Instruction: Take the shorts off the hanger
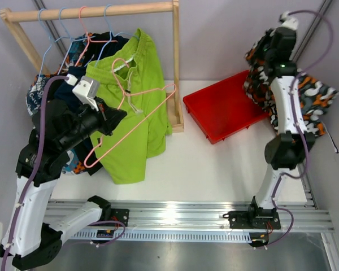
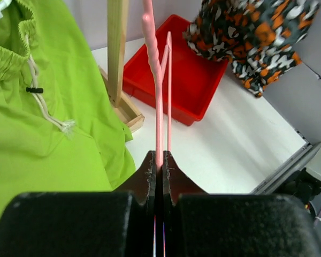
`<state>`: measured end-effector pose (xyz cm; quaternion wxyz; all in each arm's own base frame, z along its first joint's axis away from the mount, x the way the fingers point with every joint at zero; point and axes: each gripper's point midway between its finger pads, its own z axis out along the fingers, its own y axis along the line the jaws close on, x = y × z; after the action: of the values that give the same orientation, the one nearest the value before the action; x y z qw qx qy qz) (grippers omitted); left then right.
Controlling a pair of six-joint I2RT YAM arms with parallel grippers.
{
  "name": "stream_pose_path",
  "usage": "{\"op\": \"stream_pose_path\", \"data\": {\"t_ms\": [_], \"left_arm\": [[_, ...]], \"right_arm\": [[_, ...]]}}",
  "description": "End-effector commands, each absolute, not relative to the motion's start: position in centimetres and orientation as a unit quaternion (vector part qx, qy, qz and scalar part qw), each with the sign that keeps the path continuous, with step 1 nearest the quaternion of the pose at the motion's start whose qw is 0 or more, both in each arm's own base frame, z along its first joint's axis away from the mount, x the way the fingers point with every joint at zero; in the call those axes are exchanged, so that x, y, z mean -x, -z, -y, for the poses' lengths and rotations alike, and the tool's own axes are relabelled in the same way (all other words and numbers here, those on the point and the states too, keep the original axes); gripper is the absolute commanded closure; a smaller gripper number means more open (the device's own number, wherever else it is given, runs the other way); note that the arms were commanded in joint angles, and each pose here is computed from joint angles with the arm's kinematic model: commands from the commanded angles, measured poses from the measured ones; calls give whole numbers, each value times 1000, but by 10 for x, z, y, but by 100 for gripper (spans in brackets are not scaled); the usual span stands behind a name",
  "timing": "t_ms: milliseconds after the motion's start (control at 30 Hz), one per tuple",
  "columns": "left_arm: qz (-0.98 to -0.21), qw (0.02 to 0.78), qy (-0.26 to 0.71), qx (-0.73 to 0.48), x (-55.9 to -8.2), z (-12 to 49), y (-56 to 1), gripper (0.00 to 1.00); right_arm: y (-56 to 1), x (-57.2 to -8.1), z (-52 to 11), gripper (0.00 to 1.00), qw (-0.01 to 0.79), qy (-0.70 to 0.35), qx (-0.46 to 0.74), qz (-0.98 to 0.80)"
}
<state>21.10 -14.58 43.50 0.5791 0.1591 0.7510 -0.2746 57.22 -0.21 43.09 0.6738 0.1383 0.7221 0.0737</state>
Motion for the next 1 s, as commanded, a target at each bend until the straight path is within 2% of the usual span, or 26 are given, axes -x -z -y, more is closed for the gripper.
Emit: {"op": "stream_pose_path", "data": {"t_ms": [0,100,433,533,700,833,900,933,967], "left_arm": [[-744,600,257,-145,-227,143,-437,100],[-748,595,255,-143,-232,145,-430,100],[-750,594,256,-138,-247,151,-422,100],[-755,591,250,-136,-250,151,-418,100],[-758,591,242,-135,-252,148,-413,100],[-764,594,219,-123,-257,140,-410,100],[-772,596,193,-109,-265,132,-410,100],[-776,594,184,-104,-268,130,-409,100],[-783,587,178,-103,-271,129,-405,100]], "right_arm": [[-409,-588,-39,100,652,-148,-80,-739],[-440,-586,-38,100,686,-142,-78,-709],[-649,-516,-19,100,859,-153,-80,-482],[-670,-508,-20,100,879,-165,-78,-440],[-625,-550,-1,100,857,-142,-92,-486],[-526,-590,11,100,801,-106,-127,-576],[-509,-587,21,100,805,-89,-146,-568],[-480,-581,25,100,789,-78,-159,-589],[-472,-576,30,91,784,-68,-172,-592]]}}
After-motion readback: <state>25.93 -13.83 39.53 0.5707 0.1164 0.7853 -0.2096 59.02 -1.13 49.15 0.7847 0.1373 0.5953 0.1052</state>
